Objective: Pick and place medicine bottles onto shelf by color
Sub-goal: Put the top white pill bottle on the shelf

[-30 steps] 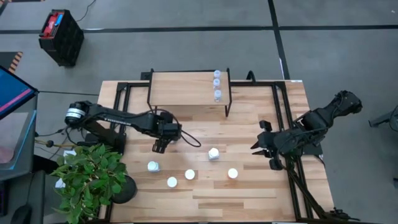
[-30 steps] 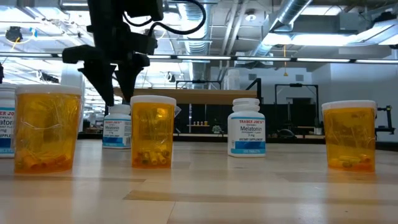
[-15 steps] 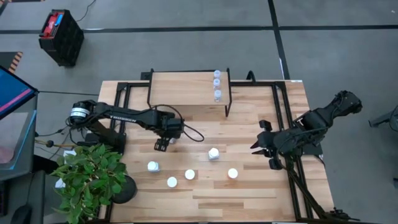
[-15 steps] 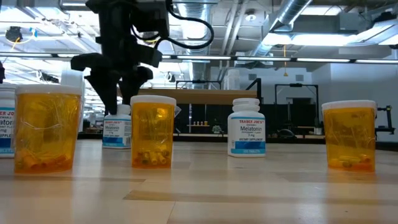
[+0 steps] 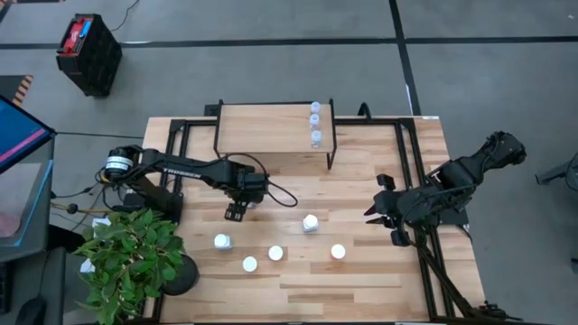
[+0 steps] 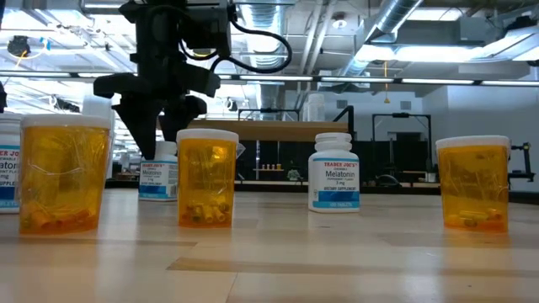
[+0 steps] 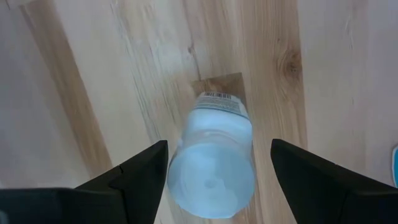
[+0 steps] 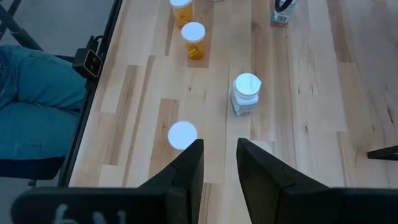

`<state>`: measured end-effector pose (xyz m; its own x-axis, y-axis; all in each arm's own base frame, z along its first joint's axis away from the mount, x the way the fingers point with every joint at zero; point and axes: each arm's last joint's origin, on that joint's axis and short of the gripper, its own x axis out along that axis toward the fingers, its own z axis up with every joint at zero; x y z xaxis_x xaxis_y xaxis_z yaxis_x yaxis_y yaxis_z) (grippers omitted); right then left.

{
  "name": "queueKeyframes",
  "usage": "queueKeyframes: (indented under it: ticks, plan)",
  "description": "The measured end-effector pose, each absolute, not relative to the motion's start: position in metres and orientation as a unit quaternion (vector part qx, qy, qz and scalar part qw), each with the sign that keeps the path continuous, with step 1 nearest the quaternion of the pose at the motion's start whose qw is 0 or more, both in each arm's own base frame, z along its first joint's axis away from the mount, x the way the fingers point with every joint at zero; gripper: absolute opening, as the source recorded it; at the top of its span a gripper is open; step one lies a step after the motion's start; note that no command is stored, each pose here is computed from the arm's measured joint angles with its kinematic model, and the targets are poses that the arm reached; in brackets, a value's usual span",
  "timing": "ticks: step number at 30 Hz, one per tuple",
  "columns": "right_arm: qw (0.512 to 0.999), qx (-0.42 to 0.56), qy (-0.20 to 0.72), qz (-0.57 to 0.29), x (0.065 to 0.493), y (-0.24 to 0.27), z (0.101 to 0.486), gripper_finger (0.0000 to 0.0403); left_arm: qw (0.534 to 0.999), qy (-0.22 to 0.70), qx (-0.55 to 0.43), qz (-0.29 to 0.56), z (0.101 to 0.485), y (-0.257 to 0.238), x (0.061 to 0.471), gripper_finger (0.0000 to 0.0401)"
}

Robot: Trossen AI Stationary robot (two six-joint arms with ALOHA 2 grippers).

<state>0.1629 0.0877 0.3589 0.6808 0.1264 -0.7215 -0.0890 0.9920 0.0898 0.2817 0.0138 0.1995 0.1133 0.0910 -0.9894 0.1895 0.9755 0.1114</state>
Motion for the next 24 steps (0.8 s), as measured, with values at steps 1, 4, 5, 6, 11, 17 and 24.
queueKeyframes:
  ticks: [1, 4, 5, 6, 11, 17, 24]
  plan:
    - [0.916, 0.024, 0.395, 0.059, 0.163, 0.088, 0.359, 0.0118, 0.739, 0.664, 0.105, -0.033, 0.199, 0.014, 0.282, 0.0266]
    - [0.916, 0.024, 0.395, 0.059, 0.163, 0.088, 0.359, 0.0118, 0.740, 0.664, 0.105, -0.033, 0.199, 0.014, 0.282, 0.0248]
    - [0.916, 0.024, 0.395, 0.059, 0.163, 0.088, 0.359, 0.0118, 0.740, 0.664, 0.105, -0.033, 0.199, 0.014, 0.282, 0.0239]
    - [0.916, 0.024, 0.395, 0.059, 0.163, 0.088, 0.359, 0.0118, 0.740, 0.664, 0.105, -0.033, 0.199, 0.014, 0.282, 0.0228]
    - [0.916, 0.024, 0.395, 0.059, 0.163, 0.088, 0.359, 0.0118, 0.744, 0.658, 0.107, -0.035, 0.200, 0.014, 0.283, 0.0164]
    - [0.916, 0.024, 0.395, 0.059, 0.163, 0.088, 0.359, 0.0118, 0.744, 0.659, 0.105, -0.033, 0.203, 0.014, 0.284, 0.0148]
    - [0.916, 0.024, 0.395, 0.059, 0.163, 0.088, 0.359, 0.0118, 0.753, 0.650, 0.094, -0.042, 0.237, 0.010, 0.293, 0.0148]
